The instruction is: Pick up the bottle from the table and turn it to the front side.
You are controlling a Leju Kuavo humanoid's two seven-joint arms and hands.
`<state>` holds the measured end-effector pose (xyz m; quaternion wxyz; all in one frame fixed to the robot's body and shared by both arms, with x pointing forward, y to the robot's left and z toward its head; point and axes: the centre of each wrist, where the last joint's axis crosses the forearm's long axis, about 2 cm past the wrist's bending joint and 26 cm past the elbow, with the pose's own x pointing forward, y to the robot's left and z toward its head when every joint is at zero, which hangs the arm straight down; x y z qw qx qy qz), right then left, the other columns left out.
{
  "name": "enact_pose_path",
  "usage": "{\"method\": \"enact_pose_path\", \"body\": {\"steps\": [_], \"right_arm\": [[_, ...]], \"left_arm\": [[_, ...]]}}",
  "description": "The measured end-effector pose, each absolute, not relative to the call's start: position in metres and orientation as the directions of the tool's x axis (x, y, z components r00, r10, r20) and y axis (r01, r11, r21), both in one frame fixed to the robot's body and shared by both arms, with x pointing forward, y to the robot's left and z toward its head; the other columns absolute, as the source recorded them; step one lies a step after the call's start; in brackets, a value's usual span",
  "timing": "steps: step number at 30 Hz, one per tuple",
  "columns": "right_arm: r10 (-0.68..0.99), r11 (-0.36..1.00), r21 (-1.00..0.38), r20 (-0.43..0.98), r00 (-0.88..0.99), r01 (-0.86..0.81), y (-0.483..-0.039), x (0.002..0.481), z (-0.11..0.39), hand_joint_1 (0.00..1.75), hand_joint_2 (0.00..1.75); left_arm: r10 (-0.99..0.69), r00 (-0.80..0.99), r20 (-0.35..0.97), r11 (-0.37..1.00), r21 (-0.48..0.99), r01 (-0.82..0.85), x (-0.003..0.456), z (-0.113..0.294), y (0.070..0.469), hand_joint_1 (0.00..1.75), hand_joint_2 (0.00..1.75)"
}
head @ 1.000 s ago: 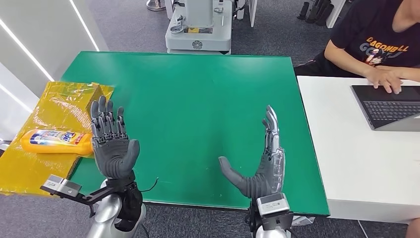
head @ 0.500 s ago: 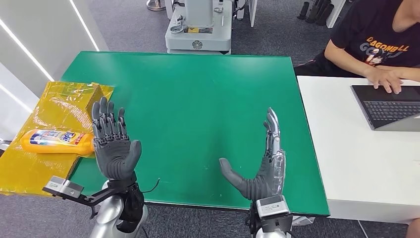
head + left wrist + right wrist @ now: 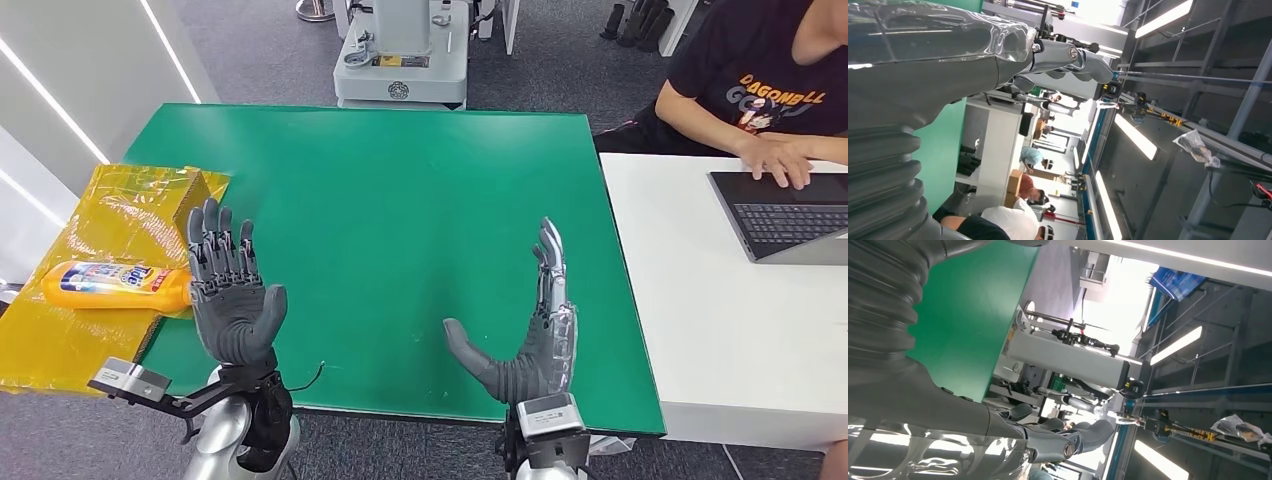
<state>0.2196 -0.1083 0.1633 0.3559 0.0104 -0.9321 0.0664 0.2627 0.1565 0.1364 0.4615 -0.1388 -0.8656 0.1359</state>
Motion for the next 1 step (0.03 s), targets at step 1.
{"method": "enact_pose_path", "body": {"steps": [1], "right_arm": [[0.028,0.991,-0.116,0.665,-0.746,-0.067,-0.1083,0.2195,0.1632,0.00,1.75]], "left_arm": [[0.365,-0.536,0.761,0.925,-0.362,0.115,0.2627,0.1364,0.1564,0.00,1.75]]}}
